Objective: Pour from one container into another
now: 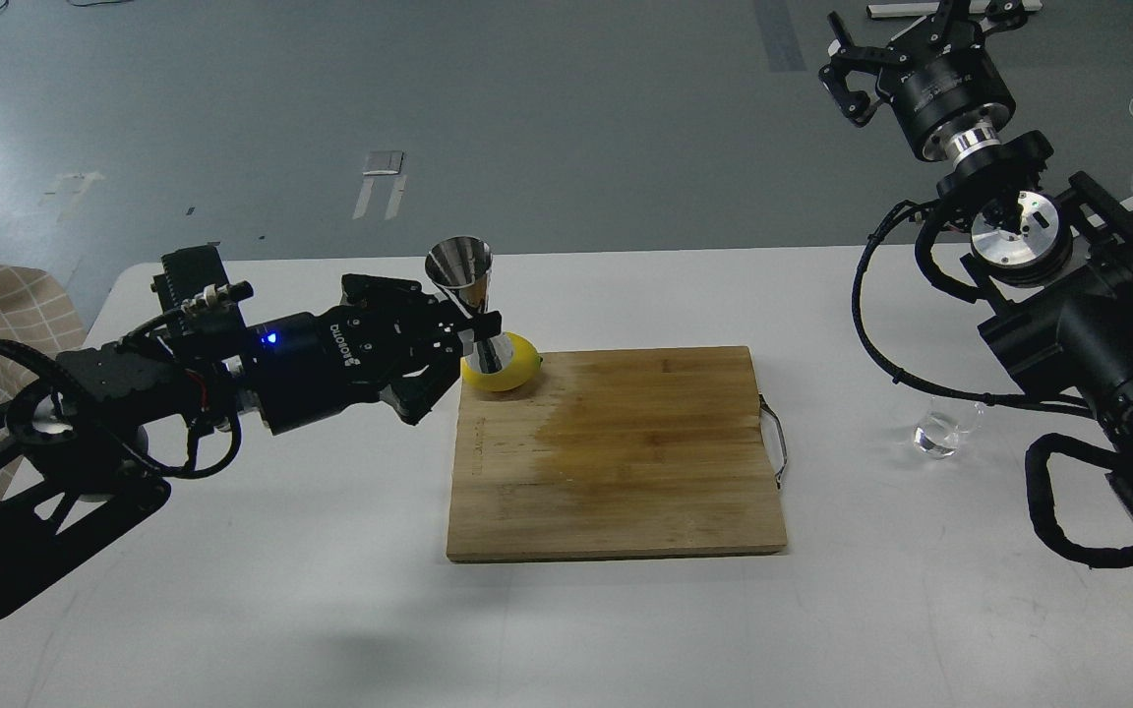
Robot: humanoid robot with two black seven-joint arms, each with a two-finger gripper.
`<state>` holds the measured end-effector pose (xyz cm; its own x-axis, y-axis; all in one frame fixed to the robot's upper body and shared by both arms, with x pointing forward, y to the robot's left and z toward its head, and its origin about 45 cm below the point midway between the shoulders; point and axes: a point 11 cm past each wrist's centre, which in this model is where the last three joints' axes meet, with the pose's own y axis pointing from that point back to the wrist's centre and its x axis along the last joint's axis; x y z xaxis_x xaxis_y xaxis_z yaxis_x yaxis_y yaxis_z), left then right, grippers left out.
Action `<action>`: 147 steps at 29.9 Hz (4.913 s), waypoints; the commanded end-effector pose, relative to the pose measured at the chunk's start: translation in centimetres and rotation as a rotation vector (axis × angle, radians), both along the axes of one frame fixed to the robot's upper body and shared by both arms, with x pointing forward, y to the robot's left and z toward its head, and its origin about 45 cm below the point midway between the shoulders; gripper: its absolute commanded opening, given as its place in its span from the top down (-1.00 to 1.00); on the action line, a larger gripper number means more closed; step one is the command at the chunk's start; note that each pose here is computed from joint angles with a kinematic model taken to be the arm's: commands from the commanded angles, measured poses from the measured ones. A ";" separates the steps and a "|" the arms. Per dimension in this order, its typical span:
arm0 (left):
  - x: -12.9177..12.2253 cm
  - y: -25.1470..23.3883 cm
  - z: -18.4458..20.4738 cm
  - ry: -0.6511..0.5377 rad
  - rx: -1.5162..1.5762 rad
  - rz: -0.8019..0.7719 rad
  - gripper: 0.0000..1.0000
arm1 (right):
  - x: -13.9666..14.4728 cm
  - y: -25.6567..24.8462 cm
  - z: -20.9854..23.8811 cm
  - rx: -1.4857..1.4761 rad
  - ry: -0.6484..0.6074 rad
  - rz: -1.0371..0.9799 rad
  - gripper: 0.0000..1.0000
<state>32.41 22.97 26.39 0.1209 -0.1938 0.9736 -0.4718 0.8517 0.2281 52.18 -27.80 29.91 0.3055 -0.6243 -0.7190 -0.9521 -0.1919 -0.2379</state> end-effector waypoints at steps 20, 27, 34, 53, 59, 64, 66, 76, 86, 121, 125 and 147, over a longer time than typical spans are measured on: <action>0.6 -2.0 -4.4 0.028 0.028 -0.002 1.00 | 0.0 0.0 0.0 0.000 -0.001 0.000 -1.00; 1.1 -3.5 -6.5 0.074 0.009 0.007 1.00 | 0.0 0.0 0.0 -0.002 0.001 0.000 -1.00; 1.6 -5.5 -8.0 0.102 -0.033 0.018 1.00 | 0.0 0.0 -0.1 -0.005 0.001 0.001 -1.00; 2.2 -7.4 -11.5 0.132 -0.070 0.057 1.00 | 0.0 0.2 -0.2 -0.005 0.004 0.005 -1.00; 2.0 -7.4 -11.9 0.126 -0.069 0.055 1.00 | 0.0 0.2 -0.2 -0.006 0.004 0.006 -1.00; 2.0 -7.7 -12.1 0.131 -0.074 0.058 1.00 | -0.1 0.2 -0.4 -0.006 0.007 0.005 -1.00; 2.0 -7.6 -12.3 0.134 -0.071 0.061 1.00 | -0.1 0.2 -0.4 -0.006 0.006 0.004 -1.00; 1.7 -8.1 -12.5 0.140 -0.073 0.052 1.00 | 0.0 0.3 0.0 -0.005 0.001 0.006 -1.00; 0.7 -9.4 -13.5 0.168 -0.073 0.022 1.00 | 0.2 0.5 0.6 -0.006 -0.011 0.010 -1.00; 1.4 -7.2 -15.3 0.172 -0.034 0.087 1.00 | 0.2 0.7 0.3 -0.006 -0.005 0.013 -1.00; 1.0 -7.0 -15.6 0.176 -0.038 0.093 1.00 | 0.1 0.6 0.2 -0.007 -0.003 0.011 -1.00; 1.3 -6.6 -15.6 0.173 -0.039 0.107 0.98 | 0.2 0.4 0.6 -0.006 -0.011 0.007 -1.00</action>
<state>33.74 16.38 10.87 0.3031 -0.1334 0.9436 -0.5166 0.8090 0.2803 52.41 -27.20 30.51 0.3197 -0.6256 -0.7116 -0.9475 -0.2029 -0.2473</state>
